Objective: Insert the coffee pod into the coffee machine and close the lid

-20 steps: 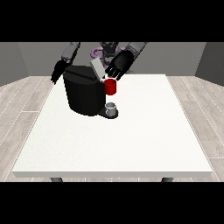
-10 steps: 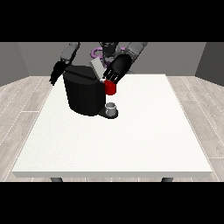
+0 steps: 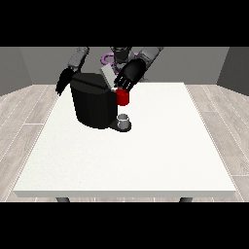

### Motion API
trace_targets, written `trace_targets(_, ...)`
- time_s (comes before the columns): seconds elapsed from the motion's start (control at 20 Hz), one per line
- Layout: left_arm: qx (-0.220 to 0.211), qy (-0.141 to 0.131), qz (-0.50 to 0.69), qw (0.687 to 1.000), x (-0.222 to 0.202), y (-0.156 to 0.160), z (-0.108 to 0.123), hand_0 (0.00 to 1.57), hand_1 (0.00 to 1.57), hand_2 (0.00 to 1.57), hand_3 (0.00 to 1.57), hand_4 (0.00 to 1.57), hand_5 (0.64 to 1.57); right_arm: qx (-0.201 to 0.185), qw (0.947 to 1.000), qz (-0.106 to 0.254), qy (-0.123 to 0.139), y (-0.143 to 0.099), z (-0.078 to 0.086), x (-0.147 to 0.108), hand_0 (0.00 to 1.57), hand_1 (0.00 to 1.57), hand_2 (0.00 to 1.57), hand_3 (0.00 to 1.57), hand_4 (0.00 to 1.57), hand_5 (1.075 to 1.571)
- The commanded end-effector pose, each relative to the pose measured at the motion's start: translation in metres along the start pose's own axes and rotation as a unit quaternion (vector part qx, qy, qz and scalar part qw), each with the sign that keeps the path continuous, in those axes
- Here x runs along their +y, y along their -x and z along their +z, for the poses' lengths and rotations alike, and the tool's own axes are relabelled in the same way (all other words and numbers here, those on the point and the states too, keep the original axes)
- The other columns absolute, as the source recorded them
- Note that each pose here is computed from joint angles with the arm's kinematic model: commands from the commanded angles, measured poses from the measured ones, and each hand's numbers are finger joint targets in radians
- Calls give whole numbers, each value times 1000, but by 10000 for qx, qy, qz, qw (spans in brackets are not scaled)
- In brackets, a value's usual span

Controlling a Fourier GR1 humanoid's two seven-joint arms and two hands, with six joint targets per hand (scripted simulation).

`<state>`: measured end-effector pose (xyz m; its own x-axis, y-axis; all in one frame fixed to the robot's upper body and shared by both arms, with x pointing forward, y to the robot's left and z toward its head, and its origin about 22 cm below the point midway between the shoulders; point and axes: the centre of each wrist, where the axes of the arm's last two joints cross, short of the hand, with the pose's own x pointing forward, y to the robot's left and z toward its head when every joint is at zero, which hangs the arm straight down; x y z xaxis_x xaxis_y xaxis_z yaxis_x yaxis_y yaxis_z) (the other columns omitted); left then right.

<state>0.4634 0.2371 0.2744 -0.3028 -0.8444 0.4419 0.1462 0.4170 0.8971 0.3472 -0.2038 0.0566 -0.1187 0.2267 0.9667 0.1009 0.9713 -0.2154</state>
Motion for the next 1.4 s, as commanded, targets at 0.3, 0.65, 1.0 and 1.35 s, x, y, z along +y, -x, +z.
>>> trace_targets(0.3, -136, -412, -482, 9979, 22, -16, 2, 1225, 1225, 1244, 1157, 0, 1571, -343, 9994, 2, 53, -10, -12, -2, 0, 0, 0, 0, 0, 1571)
trace_targets(0.65, 55, -277, -998, 9946, -14, 5, -1, 1160, 1160, 1178, 1050, 0, 1571, -126, 9999, -12, 21, -18, -14, -9, 0, 0, 0, 0, 0, 1571)
trace_targets(1.0, -244, -778, -758, 9938, 21, 2, 6, 1110, 1110, 1122, 969, 0, 1571, -312, 9995, -77, 76, -30, -20, -5, 0, 0, 0, 0, 0, 1571)
trace_targets(1.35, -286, -822, -653, 9941, 15, 10, 7, 1241, 1241, 1202, 970, 0, 1571, -252, 9995, 2, -169, -16, -2, 11, 0, 0, 0, 0, 85, 1571)
